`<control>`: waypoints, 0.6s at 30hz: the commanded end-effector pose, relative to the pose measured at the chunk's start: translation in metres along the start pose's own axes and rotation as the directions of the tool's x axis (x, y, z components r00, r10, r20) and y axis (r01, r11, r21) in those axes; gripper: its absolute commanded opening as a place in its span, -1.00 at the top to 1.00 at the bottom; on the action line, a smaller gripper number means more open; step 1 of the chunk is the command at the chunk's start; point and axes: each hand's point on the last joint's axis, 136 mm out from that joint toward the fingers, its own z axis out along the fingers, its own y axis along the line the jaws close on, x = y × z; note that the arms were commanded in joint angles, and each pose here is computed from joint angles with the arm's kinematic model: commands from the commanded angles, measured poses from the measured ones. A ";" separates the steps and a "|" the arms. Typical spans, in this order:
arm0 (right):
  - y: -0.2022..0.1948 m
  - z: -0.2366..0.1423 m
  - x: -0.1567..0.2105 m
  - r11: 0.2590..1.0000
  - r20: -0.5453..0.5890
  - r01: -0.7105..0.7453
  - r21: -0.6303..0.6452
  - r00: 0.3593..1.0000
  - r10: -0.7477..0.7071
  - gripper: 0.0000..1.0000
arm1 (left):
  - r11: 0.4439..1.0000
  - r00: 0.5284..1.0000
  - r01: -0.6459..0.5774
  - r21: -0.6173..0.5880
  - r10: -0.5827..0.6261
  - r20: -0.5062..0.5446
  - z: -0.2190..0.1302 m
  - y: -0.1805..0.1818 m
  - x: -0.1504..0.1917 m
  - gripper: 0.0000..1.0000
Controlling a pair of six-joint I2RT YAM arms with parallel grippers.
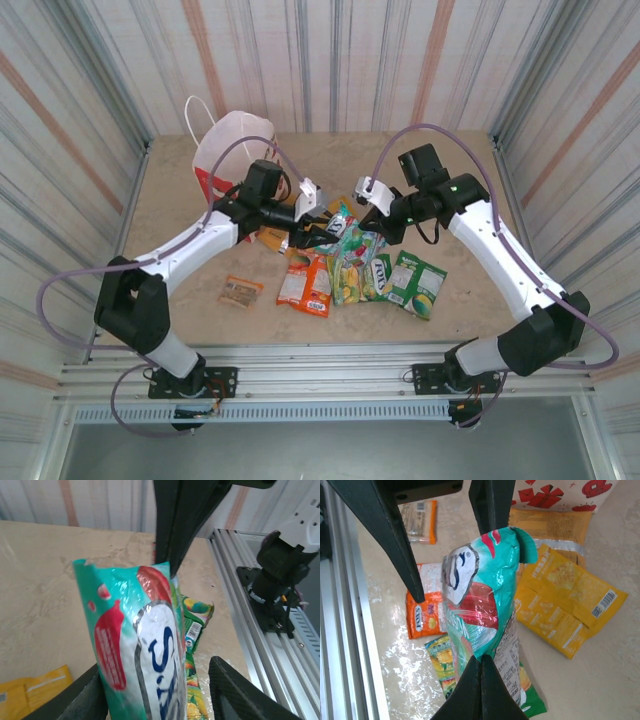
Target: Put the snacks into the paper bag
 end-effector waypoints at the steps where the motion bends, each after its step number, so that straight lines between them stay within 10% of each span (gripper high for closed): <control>1: 0.000 -0.009 -0.020 0.997 0.048 0.079 0.017 0.996 -0.080 1.00 | 0.997 0.999 -0.031 0.075 0.029 0.022 0.001 -0.012 -0.008 0.02; 11: -0.005 -0.012 -0.027 0.995 0.070 0.080 0.054 0.994 -0.083 1.00 | 0.997 0.999 -0.040 0.062 0.040 -0.013 -0.003 -0.011 -0.012 0.75; 18: -0.036 -0.034 -0.021 0.945 0.206 -0.113 0.307 0.977 0.050 -0.09 | 0.993 0.999 -0.044 -0.113 0.046 0.018 -0.028 0.012 -0.046 0.84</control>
